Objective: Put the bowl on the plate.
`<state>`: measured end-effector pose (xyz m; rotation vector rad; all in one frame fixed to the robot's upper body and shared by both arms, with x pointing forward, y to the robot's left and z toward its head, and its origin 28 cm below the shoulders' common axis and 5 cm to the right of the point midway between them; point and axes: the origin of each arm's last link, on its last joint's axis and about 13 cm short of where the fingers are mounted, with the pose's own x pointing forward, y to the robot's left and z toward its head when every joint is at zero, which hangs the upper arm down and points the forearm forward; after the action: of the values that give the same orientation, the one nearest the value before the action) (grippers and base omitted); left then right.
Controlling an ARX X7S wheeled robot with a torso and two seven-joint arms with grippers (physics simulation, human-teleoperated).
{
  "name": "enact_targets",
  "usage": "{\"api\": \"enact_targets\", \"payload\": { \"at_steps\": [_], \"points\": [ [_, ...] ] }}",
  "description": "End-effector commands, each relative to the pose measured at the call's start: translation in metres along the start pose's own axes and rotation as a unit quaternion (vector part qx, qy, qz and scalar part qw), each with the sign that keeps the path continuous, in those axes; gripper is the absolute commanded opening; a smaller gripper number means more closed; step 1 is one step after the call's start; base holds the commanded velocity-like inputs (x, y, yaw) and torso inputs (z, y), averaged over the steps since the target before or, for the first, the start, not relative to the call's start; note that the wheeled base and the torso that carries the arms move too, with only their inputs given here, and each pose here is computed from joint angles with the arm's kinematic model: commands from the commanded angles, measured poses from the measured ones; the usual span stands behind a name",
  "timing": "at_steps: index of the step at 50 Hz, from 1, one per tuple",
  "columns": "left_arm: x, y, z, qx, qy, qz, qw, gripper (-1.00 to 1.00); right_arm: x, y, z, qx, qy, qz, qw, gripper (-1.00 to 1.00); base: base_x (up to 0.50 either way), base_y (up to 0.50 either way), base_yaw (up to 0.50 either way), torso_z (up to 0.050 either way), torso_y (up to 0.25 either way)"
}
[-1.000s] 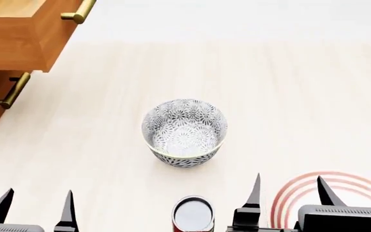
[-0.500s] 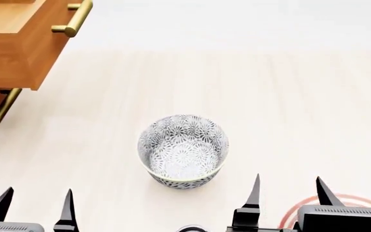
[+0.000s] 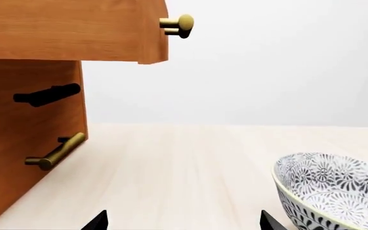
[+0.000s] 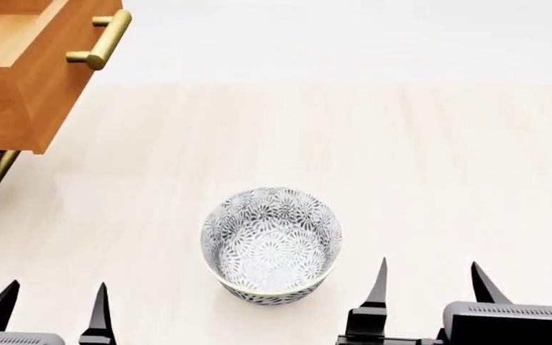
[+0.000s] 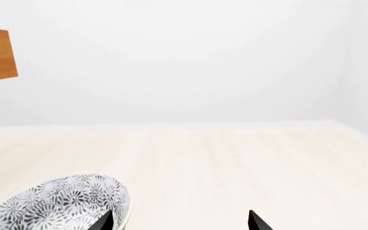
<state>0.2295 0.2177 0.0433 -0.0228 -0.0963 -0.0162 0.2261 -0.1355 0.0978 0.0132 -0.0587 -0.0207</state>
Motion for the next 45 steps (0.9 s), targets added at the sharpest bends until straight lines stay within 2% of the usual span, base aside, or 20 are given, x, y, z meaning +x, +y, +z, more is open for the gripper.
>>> {"api": "enact_targets", "payload": {
  "at_steps": [1, 7, 13, 16, 22, 25, 32, 36, 45],
  "points": [
    [-0.001, 0.001, 0.001, 0.001, -0.001, 0.003, 1.000, 1.00, 0.000, 0.000, 0.003, -0.003, 0.004, -0.002, 1.000, 1.00, 0.00, 0.00, 0.00, 0.000, 0.000],
    [0.004, 0.003, 0.014, 0.007, -0.003, 0.007, 1.000, 1.00, 0.003, 0.001, 0.012, -0.006, 0.007, 0.008, 1.000, 1.00, 0.00, 0.00, 0.00, 0.000, 0.000],
    [0.005, 0.005, 0.014, 0.011, -0.002, 0.013, 1.000, 1.00, 0.008, 0.003, 0.031, -0.019, 0.011, 0.029, 0.999, 1.00, 0.00, 0.00, 0.00, 0.000, 0.000],
    [0.005, 0.006, 0.015, 0.013, -0.003, 0.017, 1.000, 1.00, 0.015, 0.007, 0.038, -0.046, 0.032, 0.043, 0.998, 1.00, 0.00, 0.00, 0.00, 0.000, 0.000],
    [0.006, 0.008, 0.014, 0.015, -0.002, 0.022, 1.000, 1.00, 0.028, 0.014, 0.062, -0.043, 0.041, 0.073, 0.996, 1.00, 0.00, 0.00, 0.00, 0.000, 0.000],
    [0.006, 0.009, 0.016, 0.015, -0.003, 0.026, 1.000, 1.00, 0.034, 0.017, 0.070, -0.056, 0.049, 0.081, 0.994, 1.00, 0.00, 0.00, 0.00, 0.000, 0.000],
    [0.007, 0.011, 0.018, 0.013, -0.006, 0.031, 0.999, 1.00, 0.051, 0.029, 0.093, -0.088, 0.057, 0.129, 0.986, 1.00, 0.00, 0.00, 0.00, 0.000, 0.000],
    [0.006, 0.012, 0.020, 0.012, -0.008, 0.034, 0.999, 1.00, 0.060, 0.034, 0.100, -0.102, 0.069, 0.174, 0.977, 1.00, 0.00, 0.00, 0.00, 0.000, 0.000],
    [0.007, 0.015, 0.021, 0.014, -0.010, 0.039, 0.999, 1.00, 0.082, 0.034, 0.122, -0.094, 0.107, 0.207, 0.968, 1.00, 0.00, 0.00, 0.00, 0.000, 0.000]
  ]
}}
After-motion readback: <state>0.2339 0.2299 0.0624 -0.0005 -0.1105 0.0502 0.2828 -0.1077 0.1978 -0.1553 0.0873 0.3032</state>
